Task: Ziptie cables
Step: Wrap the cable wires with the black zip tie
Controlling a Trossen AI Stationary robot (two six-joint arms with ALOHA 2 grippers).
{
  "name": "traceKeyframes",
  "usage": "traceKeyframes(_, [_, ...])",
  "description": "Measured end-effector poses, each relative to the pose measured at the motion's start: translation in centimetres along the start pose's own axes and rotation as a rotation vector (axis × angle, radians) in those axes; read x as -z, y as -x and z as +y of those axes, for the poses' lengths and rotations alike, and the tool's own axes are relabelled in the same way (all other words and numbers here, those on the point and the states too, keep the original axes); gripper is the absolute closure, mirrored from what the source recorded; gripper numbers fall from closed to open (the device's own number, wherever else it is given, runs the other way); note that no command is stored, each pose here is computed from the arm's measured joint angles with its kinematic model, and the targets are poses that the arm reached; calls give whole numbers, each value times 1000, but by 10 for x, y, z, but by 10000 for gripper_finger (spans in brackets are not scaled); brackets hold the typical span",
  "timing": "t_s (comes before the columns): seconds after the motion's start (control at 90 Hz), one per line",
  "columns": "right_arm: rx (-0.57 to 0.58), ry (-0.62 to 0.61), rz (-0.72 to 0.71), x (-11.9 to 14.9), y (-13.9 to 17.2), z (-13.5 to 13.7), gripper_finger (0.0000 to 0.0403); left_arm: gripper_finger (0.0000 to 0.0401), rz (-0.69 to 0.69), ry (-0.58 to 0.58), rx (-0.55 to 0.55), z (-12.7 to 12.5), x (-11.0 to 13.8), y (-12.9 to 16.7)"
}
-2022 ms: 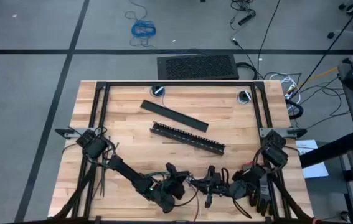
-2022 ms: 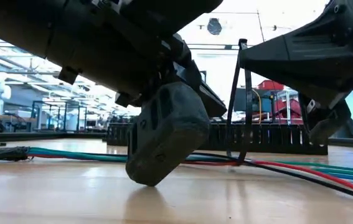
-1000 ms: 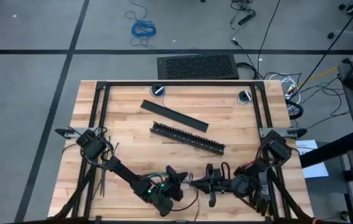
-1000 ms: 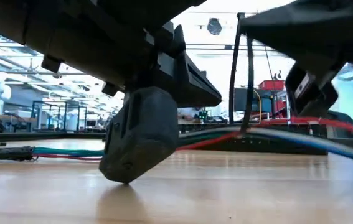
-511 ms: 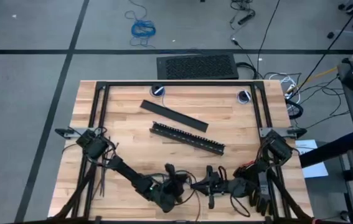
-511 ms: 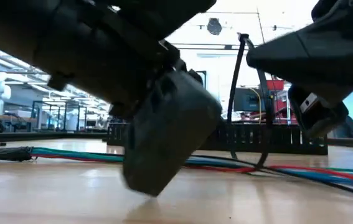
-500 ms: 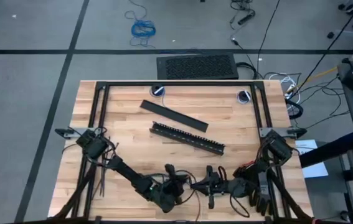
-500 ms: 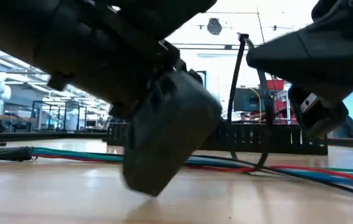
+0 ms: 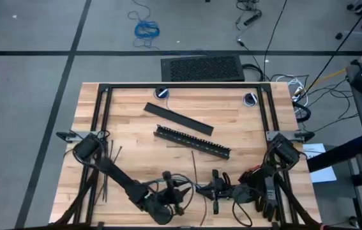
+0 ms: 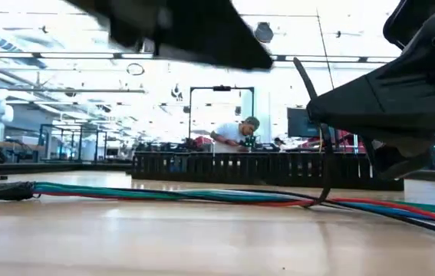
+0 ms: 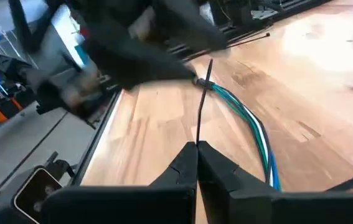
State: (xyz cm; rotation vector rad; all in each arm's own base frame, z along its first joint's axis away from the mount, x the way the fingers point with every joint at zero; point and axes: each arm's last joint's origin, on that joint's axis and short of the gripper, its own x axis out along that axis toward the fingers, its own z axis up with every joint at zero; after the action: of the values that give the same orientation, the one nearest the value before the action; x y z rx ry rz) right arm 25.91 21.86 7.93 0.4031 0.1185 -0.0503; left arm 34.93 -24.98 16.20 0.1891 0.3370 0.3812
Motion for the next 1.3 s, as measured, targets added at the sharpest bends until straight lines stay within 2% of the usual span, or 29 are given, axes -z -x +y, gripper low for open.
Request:
traceKeyframes(0.078, [0,11,0,0,0,0,403,285,2,46,18,4,-3,-1])
traceKeyframes(0.167, [1,15,0,0,0,0,403,285,27,84,26,8,4,-6])
traceKeyframes(0.289, [4,22,-2,0,0,0,403,285,83,145,-2,16,27,-17])
traceKeyframes(0.411, [-2,17,-10,-1,0,1,403,285,142,126,-45,31,53,-24])
traceKeyframes(0.544, [-9,14,-8,-1,0,1,403,285,171,165,-92,45,71,-29])
traceKeyframes(0.767, [-26,4,-1,-1,-1,2,403,285,166,438,-104,64,74,-50])
traceKeyframes(0.944, [-45,37,1,0,1,8,403,282,190,642,0,81,67,-75])
traceKeyframes(1.156, [-54,92,10,2,3,11,403,277,240,717,94,93,64,-90])
traceKeyframes(1.3, [-47,93,22,3,3,10,403,277,243,789,91,97,64,-93])
